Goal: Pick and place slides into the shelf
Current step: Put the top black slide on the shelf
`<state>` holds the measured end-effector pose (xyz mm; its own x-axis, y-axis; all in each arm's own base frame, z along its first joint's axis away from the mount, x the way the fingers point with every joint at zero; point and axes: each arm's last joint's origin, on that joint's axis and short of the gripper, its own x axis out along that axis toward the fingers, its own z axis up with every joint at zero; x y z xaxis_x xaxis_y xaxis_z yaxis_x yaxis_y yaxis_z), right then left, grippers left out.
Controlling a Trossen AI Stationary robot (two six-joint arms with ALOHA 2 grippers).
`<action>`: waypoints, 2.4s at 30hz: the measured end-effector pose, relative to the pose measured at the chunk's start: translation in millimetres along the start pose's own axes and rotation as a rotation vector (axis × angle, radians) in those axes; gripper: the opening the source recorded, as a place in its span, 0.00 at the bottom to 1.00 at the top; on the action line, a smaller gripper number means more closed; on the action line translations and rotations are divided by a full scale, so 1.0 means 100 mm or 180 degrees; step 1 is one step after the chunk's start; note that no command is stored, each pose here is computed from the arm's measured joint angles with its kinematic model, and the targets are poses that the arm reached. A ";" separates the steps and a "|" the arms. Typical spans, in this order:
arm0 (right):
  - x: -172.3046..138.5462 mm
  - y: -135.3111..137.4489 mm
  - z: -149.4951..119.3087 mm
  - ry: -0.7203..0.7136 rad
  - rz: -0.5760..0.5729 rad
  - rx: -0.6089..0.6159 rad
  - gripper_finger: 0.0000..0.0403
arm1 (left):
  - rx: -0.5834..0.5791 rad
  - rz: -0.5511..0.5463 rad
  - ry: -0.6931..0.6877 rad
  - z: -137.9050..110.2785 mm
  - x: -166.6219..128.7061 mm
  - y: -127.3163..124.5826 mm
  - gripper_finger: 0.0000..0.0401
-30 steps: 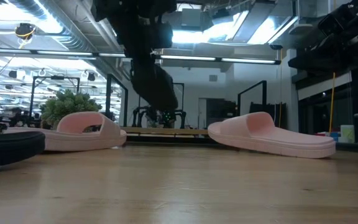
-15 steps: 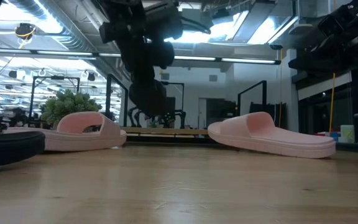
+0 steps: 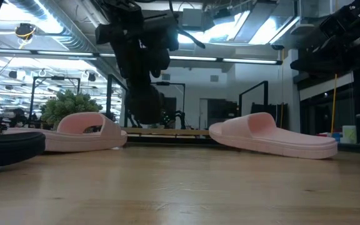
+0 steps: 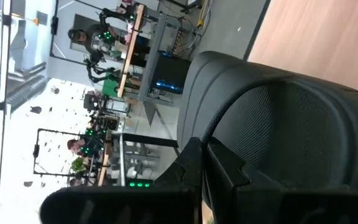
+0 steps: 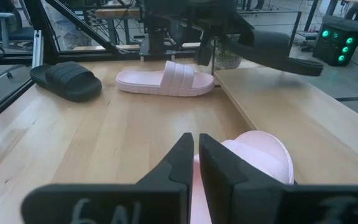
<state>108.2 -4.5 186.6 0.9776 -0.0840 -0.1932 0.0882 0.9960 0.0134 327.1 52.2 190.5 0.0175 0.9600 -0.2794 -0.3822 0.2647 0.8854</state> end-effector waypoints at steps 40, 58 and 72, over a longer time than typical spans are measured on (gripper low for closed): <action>0.00 0.00 0.00 0.0000 0.0002 0.0070 0.07 | 0.0043 -0.0002 0.0172 -0.15 0.06 -0.01 0.00; 0.00 0.00 0.00 0.0000 0.0002 0.0068 0.07 | -0.0077 -0.0273 0.0369 -0.20 0.12 0.00 0.00; 0.00 0.00 0.00 -0.0001 0.0002 0.0070 0.07 | -0.0221 -0.0535 0.0417 -0.20 0.10 -0.03 0.00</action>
<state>108.2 -4.4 186.6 0.9777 -0.0832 -0.1929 0.0917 0.9952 0.0353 310.4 59.4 177.2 -0.0322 0.8817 -0.4708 -0.4469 0.4086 0.7958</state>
